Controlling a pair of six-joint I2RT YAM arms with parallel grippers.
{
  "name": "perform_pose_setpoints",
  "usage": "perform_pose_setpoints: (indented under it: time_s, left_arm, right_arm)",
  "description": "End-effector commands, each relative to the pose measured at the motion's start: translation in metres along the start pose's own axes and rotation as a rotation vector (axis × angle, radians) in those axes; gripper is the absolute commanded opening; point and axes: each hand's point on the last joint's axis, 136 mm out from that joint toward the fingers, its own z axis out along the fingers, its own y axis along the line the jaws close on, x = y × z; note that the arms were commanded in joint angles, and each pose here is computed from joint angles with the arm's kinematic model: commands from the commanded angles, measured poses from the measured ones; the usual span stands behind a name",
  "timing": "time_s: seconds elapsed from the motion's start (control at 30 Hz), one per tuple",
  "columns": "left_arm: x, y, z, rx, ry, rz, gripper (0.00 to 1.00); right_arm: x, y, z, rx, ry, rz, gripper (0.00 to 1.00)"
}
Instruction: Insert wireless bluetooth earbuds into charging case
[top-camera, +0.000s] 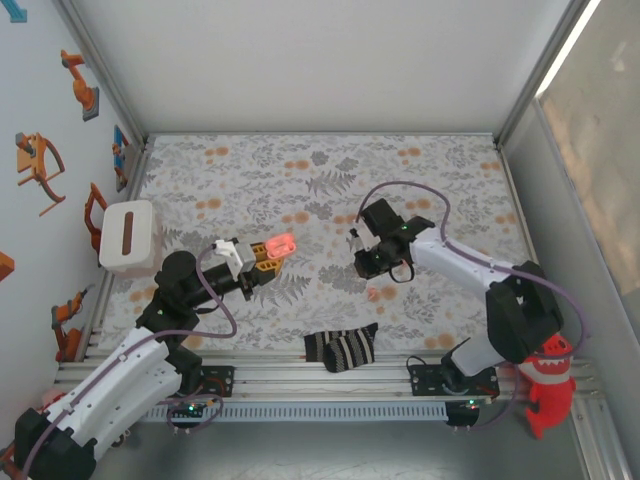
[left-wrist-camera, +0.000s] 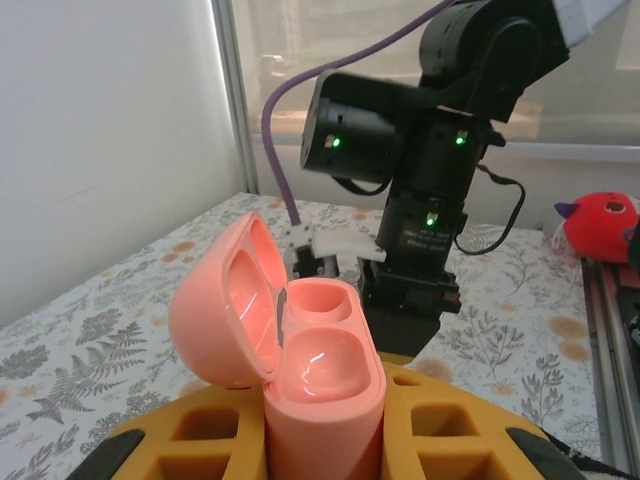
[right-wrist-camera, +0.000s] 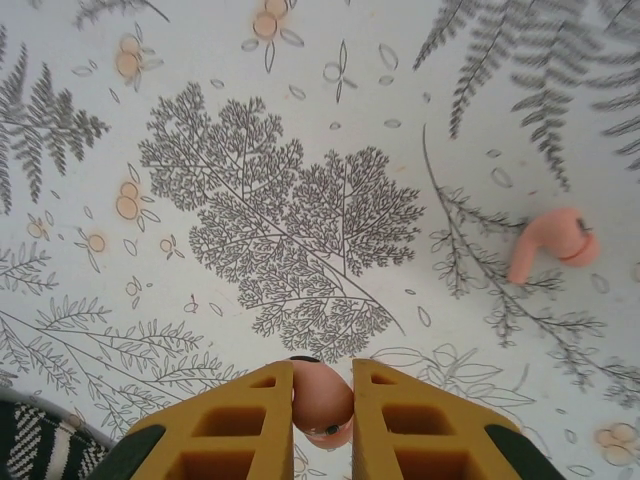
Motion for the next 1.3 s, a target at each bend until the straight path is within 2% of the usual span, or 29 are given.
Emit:
perform_pose_setpoints:
  time_s: [0.0, 0.2, 0.53, 0.97, 1.27]
  left_arm:
    - [-0.003, 0.005, 0.000, -0.035, -0.018, -0.028, 0.00]
    - [0.003, 0.009, 0.000, -0.061, -0.033, -0.060, 0.00]
    - [0.012, 0.013, 0.009, -0.059, -0.061, -0.047, 0.00]
    - [0.018, 0.034, 0.022, -0.055, -0.115, -0.082, 0.00]
    - [0.015, 0.043, 0.032, 0.016, -0.136, -0.093, 0.00]
  right_arm:
    - [-0.017, -0.008, -0.031, 0.083, -0.094, -0.042, 0.17]
    - [-0.042, -0.005, -0.080, 0.113, -0.266, -0.087, 0.16]
    - [-0.066, 0.011, -0.152, 0.112, -0.478, -0.177, 0.16]
    - [-0.088, 0.044, -0.208, 0.125, -0.629, -0.311, 0.15]
    - [-0.105, 0.085, -0.242, 0.108, -0.731, -0.440, 0.13]
